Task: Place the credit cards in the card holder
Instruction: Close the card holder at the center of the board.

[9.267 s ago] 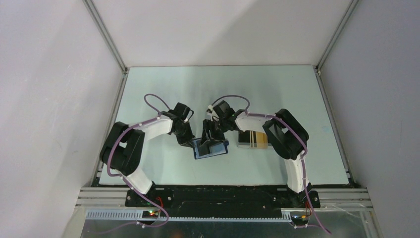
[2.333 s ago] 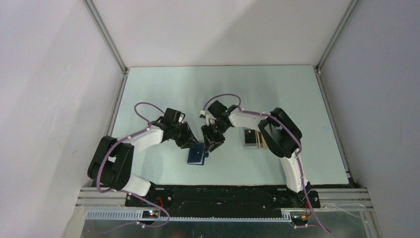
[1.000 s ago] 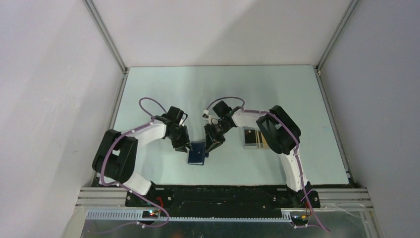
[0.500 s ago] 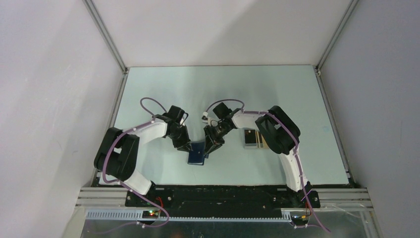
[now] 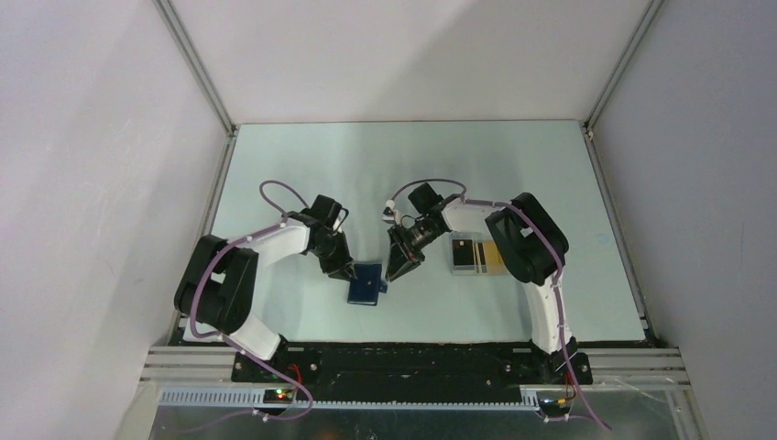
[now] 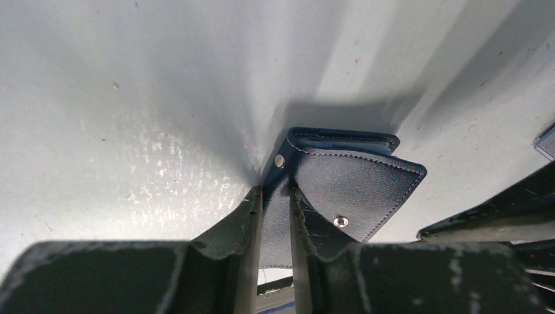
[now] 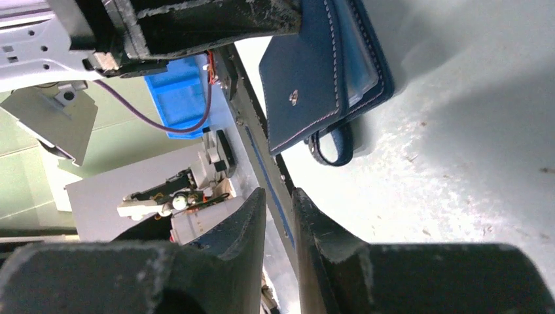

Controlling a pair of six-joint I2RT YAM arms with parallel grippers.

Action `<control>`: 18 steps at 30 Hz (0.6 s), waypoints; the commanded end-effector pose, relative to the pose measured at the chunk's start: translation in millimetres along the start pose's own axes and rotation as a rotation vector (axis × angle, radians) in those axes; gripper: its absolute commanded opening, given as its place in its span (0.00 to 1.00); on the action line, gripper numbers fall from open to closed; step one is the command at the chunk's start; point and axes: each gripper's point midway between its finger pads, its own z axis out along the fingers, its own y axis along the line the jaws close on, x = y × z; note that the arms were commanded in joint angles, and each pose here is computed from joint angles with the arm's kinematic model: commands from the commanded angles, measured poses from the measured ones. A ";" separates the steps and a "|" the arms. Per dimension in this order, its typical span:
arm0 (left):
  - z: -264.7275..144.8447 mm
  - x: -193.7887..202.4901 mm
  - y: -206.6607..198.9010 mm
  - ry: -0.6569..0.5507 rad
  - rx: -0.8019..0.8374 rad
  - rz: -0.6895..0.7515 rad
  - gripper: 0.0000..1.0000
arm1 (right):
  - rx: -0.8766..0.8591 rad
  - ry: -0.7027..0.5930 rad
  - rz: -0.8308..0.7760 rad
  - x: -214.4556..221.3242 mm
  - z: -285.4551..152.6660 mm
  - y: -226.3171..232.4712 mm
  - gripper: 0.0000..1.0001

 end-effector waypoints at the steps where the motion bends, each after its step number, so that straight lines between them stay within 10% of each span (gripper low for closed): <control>1: 14.8 1.6 18.9 -0.006 -0.090 -0.004 0.23 | -0.032 0.006 -0.050 6.6 -13.0 21.1 0.26; 18: 15.6 3.1 18.1 0.002 -0.087 0.010 0.24 | 0.092 -0.030 -0.027 -8.6 12.6 1.0 0.50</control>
